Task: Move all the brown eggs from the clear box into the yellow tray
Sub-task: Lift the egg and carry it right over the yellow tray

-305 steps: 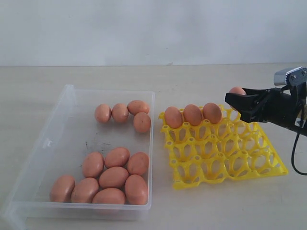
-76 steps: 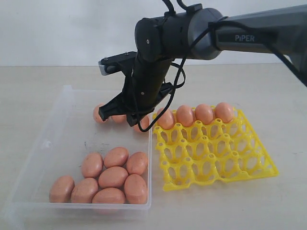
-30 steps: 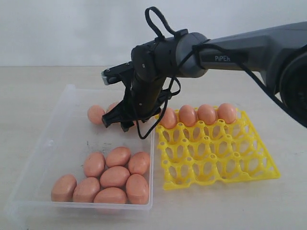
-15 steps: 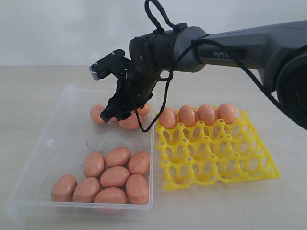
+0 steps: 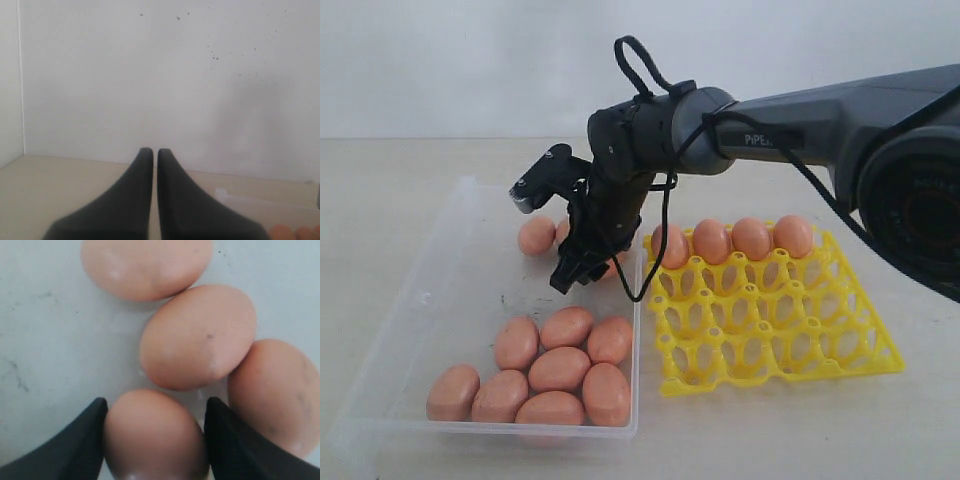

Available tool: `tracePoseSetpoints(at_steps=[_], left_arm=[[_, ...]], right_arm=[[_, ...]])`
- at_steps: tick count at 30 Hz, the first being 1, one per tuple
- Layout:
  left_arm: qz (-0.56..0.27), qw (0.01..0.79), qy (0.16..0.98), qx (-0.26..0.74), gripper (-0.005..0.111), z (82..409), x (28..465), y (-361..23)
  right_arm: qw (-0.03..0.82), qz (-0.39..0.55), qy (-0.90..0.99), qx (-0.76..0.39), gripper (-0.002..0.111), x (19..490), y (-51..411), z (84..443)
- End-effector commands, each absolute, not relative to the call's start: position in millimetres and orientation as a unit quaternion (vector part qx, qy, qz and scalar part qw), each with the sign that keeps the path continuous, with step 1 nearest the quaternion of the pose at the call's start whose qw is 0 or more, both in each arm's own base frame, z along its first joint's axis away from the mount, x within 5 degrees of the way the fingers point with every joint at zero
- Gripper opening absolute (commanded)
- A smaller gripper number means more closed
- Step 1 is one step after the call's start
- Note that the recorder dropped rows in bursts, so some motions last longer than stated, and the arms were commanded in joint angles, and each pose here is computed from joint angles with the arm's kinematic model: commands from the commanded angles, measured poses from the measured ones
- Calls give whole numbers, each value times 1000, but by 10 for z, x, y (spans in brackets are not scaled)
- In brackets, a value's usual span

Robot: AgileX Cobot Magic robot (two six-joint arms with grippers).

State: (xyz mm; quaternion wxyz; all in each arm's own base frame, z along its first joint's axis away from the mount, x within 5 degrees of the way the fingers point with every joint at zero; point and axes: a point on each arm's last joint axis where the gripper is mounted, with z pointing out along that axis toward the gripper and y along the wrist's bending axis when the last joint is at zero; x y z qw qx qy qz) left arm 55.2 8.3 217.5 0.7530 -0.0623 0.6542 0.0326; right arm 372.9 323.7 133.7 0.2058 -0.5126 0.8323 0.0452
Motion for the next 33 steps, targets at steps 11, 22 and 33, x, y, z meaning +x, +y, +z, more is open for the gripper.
tracePoseSetpoints(at_steps=[11, 22, 33], left_arm=[[35, 753, 655, -58, 4, 2177, 551, 81], [35, 753, 655, -58, 4, 2177, 551, 81], [35, 753, 655, -58, 4, 2177, 551, 81]], right_arm=[[195, 54, 860, -468, 0, 3725, 3216, 1368], [463, 146, 806, -338, 0, 3350, 2862, 2027], [608, 155, 723, -290, 0, 2571, 2105, 2115]])
